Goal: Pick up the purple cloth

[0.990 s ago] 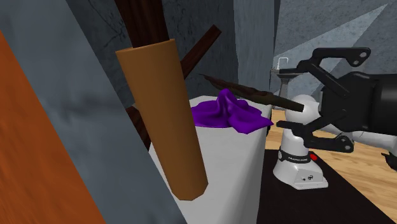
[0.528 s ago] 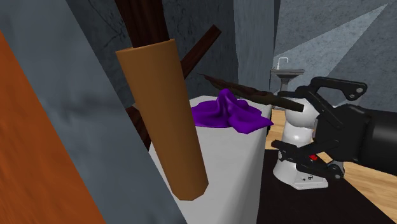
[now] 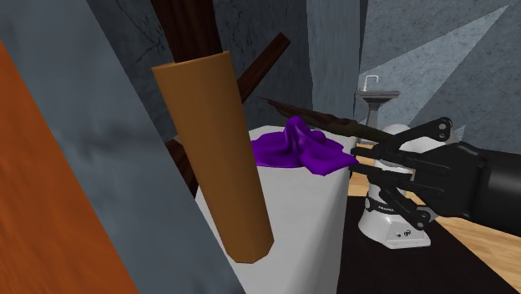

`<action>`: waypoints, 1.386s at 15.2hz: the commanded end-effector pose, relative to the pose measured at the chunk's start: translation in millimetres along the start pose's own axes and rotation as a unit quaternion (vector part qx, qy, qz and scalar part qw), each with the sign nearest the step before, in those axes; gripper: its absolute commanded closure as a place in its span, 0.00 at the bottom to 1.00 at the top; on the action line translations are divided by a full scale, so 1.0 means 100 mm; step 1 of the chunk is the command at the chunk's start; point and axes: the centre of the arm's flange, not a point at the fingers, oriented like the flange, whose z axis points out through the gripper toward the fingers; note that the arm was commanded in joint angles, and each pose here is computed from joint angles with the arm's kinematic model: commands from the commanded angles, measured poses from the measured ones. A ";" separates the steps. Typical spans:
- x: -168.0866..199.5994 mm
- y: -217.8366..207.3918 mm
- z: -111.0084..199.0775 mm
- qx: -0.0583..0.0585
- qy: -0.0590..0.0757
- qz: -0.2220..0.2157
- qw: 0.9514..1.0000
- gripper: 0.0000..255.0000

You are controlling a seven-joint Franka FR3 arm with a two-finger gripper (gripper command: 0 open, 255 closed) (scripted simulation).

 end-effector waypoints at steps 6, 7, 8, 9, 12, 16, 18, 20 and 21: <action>-0.02 -0.10 0.00 0.000 0.000 0.000 1.000 1.00; -0.02 -0.15 0.00 0.000 0.000 0.000 1.000 1.00; -0.02 -0.21 0.00 0.000 0.000 0.000 1.000 1.00; -0.02 -0.26 0.00 0.000 0.000 0.000 1.000 1.00; -0.02 -0.42 -0.01 0.000 0.000 0.000 1.000 1.00; -0.03 -0.63 -0.01 0.000 0.000 0.000 1.000 1.00; -0.03 -0.73 -0.01 0.000 0.000 0.000 1.000 1.00; -0.04 -0.79 -0.02 0.000 0.000 0.000 1.000 1.00; -0.04 -0.79 -0.02 0.000 0.000 0.000 1.000 1.00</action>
